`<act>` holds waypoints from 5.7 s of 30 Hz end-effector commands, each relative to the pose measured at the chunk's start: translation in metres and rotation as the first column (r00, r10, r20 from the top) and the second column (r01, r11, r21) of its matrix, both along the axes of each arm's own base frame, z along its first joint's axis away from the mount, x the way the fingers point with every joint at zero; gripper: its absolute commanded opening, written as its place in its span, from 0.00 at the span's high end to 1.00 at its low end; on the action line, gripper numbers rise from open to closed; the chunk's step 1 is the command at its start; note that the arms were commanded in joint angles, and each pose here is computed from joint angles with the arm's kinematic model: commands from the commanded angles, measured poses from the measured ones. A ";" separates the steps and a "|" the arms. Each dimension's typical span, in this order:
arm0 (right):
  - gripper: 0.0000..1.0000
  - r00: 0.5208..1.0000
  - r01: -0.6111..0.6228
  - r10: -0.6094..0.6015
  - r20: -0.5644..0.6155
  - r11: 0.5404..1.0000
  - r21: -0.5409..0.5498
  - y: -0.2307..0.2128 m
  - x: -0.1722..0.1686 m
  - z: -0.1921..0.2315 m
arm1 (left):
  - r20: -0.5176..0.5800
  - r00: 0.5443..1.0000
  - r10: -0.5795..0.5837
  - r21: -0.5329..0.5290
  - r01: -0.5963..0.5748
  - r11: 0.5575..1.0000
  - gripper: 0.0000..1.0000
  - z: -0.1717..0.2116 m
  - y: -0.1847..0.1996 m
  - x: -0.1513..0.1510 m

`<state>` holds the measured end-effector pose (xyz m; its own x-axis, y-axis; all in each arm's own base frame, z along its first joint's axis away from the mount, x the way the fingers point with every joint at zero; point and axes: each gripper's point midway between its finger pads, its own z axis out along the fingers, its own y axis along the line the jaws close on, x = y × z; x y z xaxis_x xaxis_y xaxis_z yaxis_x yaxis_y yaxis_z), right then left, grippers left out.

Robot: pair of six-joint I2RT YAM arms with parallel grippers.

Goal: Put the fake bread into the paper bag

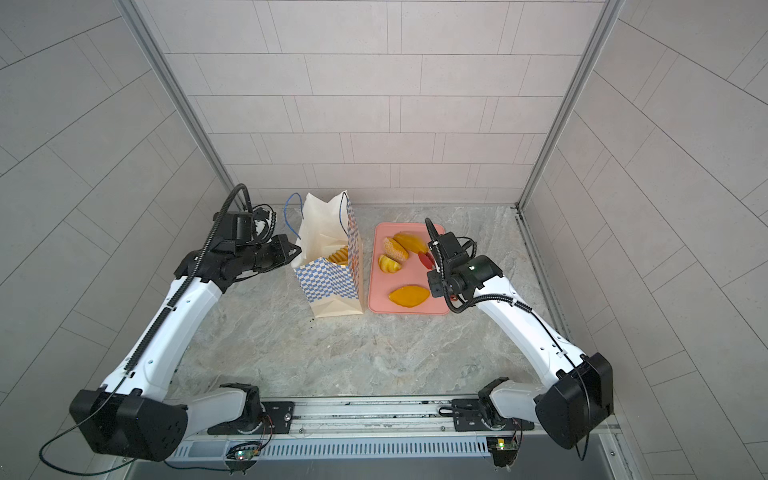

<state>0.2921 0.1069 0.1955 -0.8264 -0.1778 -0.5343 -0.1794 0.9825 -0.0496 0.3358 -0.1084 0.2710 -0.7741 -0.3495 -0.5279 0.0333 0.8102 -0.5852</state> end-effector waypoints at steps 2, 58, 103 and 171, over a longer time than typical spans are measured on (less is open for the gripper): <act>0.84 1.000 -0.018 0.017 0.024 0.999 0.030 0.010 -0.015 0.003 | 0.033 0.999 -0.004 -0.004 0.005 1.000 1.00 0.010 -0.002 0.001; 0.59 0.993 -0.096 0.101 -0.065 0.992 0.078 0.019 -0.063 -0.006 | 0.038 0.999 -0.005 -0.007 0.005 1.000 1.00 0.011 -0.002 -0.003; 0.48 0.990 -0.090 0.072 -0.122 0.984 -0.153 0.033 0.034 -0.042 | 0.030 1.000 -0.007 0.007 0.006 1.000 1.00 0.007 0.000 -0.002; 0.68 0.946 -0.029 -0.013 0.323 0.992 0.126 0.008 0.010 0.178 | 0.038 0.999 0.004 0.009 -0.005 1.000 1.00 0.012 0.001 -0.002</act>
<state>0.3090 0.1171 0.3405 -0.6679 -0.1529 -0.7284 -0.1892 0.9814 -0.0325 0.3358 -0.1069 0.2713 -0.7705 -0.3510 -0.5321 0.0296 0.8141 -0.5800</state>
